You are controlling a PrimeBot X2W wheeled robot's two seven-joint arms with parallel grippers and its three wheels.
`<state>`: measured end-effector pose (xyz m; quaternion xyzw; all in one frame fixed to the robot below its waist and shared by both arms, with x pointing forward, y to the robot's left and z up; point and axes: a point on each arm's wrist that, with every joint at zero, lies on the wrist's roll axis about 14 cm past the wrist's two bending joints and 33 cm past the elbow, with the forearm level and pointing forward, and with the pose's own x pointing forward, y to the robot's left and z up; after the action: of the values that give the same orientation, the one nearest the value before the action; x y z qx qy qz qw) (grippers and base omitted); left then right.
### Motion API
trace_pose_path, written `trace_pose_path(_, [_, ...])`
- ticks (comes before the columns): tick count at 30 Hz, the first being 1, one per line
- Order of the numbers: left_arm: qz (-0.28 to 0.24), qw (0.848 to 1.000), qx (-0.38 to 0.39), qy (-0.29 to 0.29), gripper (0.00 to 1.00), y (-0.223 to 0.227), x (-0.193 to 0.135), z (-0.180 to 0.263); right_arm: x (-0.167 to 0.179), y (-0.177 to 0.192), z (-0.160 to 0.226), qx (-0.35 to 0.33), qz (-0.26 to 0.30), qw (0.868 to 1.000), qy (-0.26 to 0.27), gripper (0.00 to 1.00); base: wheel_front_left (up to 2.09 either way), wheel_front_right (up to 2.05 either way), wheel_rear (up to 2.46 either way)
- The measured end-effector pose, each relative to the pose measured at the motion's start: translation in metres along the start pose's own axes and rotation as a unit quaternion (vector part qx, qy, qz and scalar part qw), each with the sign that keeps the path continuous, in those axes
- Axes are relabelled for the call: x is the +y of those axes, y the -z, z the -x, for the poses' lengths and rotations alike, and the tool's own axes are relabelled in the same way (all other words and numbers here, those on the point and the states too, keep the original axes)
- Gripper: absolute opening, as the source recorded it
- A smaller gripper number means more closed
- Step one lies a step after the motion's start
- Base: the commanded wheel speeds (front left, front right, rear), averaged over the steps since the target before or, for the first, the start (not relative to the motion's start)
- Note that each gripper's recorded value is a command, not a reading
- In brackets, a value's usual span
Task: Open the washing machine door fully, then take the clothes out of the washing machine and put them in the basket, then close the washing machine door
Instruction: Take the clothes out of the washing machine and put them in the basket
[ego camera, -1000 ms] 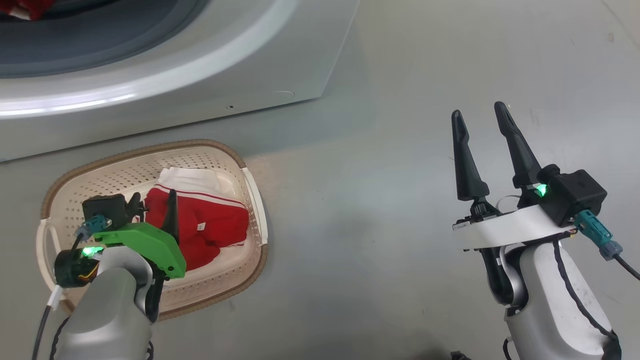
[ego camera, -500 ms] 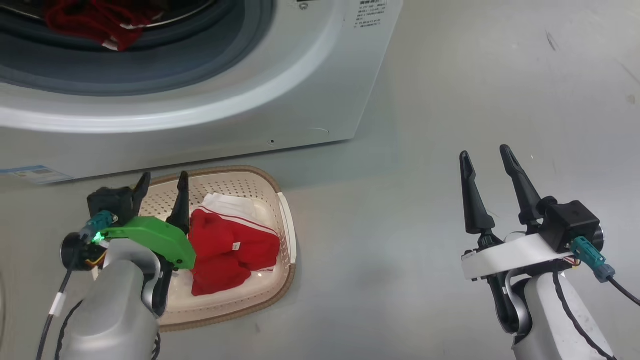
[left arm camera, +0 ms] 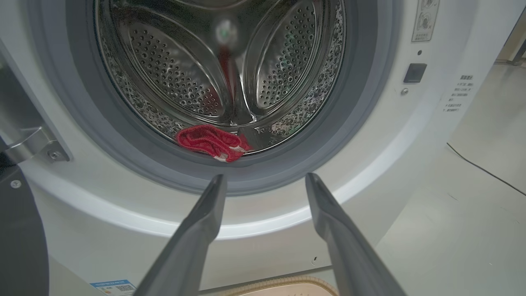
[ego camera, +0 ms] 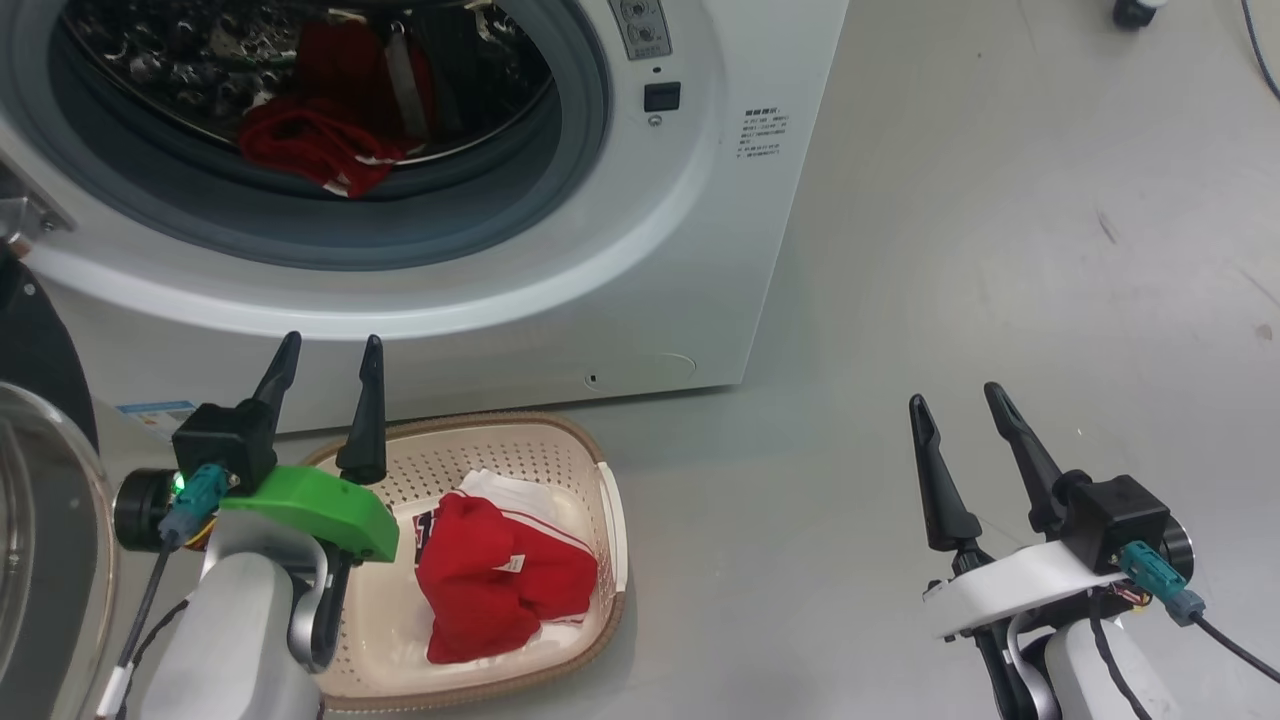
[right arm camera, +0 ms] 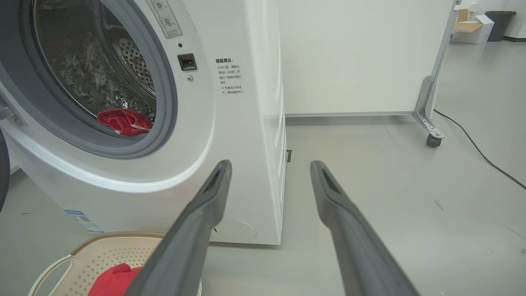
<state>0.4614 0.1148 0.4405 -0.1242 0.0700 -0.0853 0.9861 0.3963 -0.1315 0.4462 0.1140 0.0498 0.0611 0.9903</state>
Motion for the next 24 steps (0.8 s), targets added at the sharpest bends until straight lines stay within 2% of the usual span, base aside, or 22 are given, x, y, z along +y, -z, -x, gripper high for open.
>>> trace_pose_path(10, [-0.015, 0.999, -0.036, -0.010, 1.00, -0.021, -0.002, 0.046, 0.011, -0.006, 0.026, -0.007, -0.001, 1.000, -0.012, 1.00, 0.00, 0.00, 0.00])
trace_pose_path(24, [-0.022, 0.999, -0.035, -0.027, 1.00, -0.012, -0.002, 0.100, 0.018, -0.009, 0.049, -0.014, 0.000, 1.000, -0.018, 1.00, 0.00, 0.00, 0.00])
